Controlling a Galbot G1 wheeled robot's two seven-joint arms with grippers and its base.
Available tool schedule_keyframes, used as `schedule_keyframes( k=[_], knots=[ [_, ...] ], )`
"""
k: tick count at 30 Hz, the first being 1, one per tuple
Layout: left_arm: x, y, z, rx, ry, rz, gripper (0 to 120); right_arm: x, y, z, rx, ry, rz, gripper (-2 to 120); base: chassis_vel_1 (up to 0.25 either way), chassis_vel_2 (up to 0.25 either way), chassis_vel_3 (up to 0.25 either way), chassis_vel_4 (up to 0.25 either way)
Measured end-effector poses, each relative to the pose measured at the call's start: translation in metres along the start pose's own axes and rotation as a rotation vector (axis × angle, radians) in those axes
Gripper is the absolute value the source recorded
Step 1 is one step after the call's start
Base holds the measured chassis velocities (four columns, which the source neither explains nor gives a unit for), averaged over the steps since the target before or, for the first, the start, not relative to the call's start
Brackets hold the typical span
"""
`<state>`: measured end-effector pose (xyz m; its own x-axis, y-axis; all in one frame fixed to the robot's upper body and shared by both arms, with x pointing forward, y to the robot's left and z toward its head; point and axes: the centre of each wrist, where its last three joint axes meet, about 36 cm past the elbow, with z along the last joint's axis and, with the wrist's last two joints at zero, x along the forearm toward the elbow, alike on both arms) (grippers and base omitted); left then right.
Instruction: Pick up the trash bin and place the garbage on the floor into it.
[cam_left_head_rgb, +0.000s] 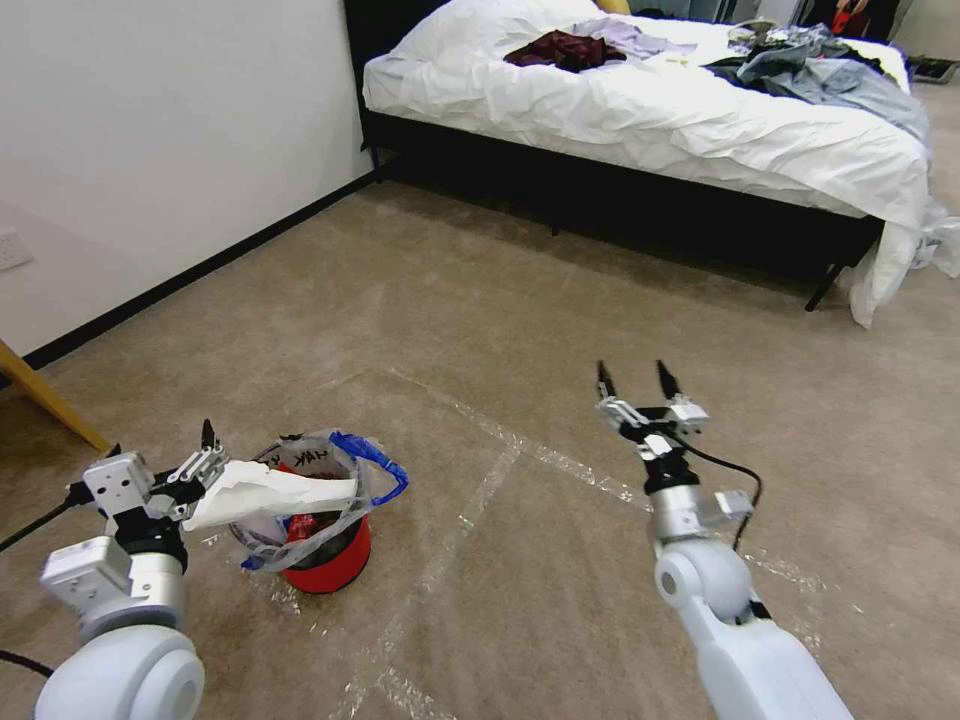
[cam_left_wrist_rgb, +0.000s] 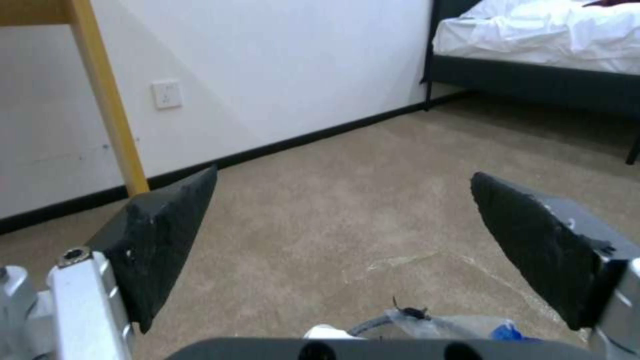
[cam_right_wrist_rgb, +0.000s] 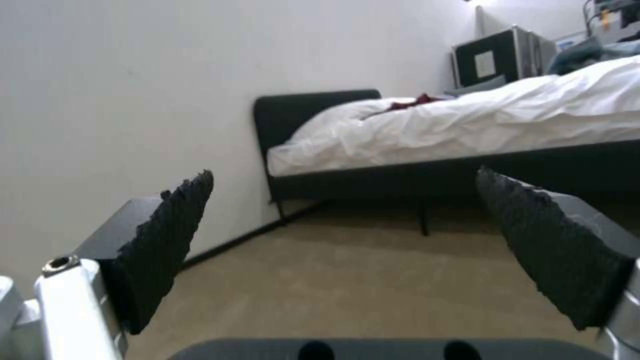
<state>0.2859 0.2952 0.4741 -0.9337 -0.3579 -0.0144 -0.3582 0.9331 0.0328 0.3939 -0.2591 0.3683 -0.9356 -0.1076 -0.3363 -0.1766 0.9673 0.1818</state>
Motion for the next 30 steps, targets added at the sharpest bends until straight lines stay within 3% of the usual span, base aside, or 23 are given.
schedule_keyframes(
  k=[2,5,11,17,21,30],
  knots=[
    [-0.002,-0.003,0.021,-0.007,-0.019,-0.014,100,0.013,-0.005,-0.003,0.032,0.013,0.018,100,0.0,0.0,0.0,0.0],
    [-0.006,-0.008,0.026,0.012,-0.025,-0.016,100,0.015,-0.003,-0.005,0.044,0.016,0.02,100,0.0,0.0,0.0,0.0],
    [-0.018,-0.008,0.031,0.02,-0.083,-0.017,100,0.024,0.001,-0.001,0.052,0.02,0.008,100,0.0,0.0,0.0,0.0],
    [-0.022,-0.013,0.036,0.031,-0.071,0.005,100,0.028,0.004,0.002,0.063,0.022,0.003,100,0.0,0.0,0.0,0.0],
    [-0.026,-0.024,0.044,0.06,-0.056,0.036,100,0.033,0.002,0.003,0.097,0.014,0.001,100,0.0,0.0,0.0,0.0],
    [-0.027,-0.027,0.044,0.067,-0.058,0.046,100,0.034,0.0,0.002,0.103,0.01,0.009,100,0.0,0.0,0.0,0.0]
  ],
)
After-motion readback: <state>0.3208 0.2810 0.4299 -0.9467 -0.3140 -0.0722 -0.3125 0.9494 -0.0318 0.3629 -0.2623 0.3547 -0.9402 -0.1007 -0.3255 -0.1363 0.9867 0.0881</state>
